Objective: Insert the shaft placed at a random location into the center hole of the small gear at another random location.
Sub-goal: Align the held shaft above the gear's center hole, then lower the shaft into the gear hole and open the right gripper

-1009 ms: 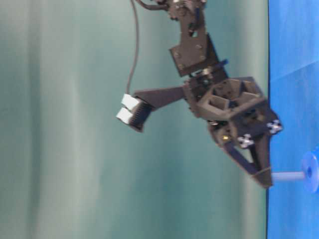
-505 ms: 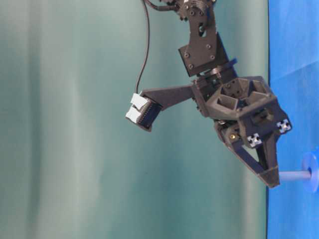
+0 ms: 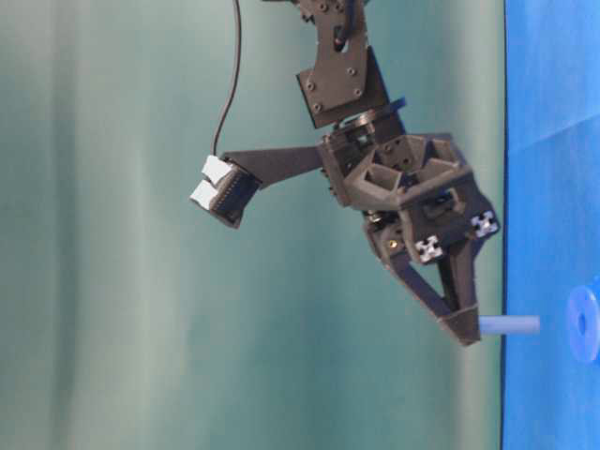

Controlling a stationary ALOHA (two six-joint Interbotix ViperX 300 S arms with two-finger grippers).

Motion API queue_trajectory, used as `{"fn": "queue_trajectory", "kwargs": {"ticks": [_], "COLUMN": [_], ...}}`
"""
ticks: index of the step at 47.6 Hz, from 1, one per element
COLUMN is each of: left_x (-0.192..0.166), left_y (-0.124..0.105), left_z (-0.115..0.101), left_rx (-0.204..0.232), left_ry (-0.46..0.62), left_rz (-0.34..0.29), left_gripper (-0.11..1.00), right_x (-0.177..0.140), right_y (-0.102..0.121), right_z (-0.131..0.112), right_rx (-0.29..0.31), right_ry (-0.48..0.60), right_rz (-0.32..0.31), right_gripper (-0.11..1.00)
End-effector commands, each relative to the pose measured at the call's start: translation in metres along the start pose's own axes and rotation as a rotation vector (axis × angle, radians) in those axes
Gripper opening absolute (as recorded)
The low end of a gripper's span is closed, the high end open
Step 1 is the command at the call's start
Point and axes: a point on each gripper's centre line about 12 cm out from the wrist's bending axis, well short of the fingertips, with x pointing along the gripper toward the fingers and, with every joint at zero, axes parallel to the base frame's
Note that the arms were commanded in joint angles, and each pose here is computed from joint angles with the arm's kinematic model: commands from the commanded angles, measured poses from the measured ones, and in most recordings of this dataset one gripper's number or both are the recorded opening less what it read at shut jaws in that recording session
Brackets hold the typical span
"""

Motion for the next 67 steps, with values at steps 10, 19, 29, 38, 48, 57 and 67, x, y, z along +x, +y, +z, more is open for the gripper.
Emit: {"fn": "queue_trajectory", "kwargs": {"ticks": [10, 19, 29, 38, 48, 57, 67], "left_x": [0.001, 0.001, 0.001, 0.001, 0.001, 0.001, 0.001], "left_y": [0.000, 0.000, 0.000, 0.000, 0.000, 0.000, 0.000], "left_z": [0.004, 0.004, 0.004, 0.004, 0.004, 0.004, 0.003], "left_rx": [0.000, 0.000, 0.000, 0.000, 0.000, 0.000, 0.000], "left_ry": [-0.011, -0.012, -0.012, -0.012, -0.011, -0.011, -0.009], "left_rz": [-0.001, 0.001, 0.001, 0.001, 0.001, 0.001, 0.001], "left_gripper": [0.00, 0.00, 0.00, 0.00, 0.00, 0.00, 0.00], "right_x": [0.000, 0.010, 0.013, 0.013, 0.019, 0.021, 0.025], "right_y": [0.004, 0.003, 0.001, 0.000, -0.001, -0.002, -0.003], "right_z": [0.007, -0.010, -0.020, -0.027, -0.037, -0.042, -0.047], "right_rx": [0.001, 0.013, 0.020, 0.018, 0.017, 0.016, 0.016], "right_ry": [-0.053, -0.031, -0.007, 0.010, 0.032, 0.043, 0.059], "right_rz": [0.007, -0.003, -0.012, -0.014, -0.019, -0.022, -0.024], "right_gripper": [0.03, 0.03, 0.03, 0.03, 0.03, 0.03, 0.03]}}
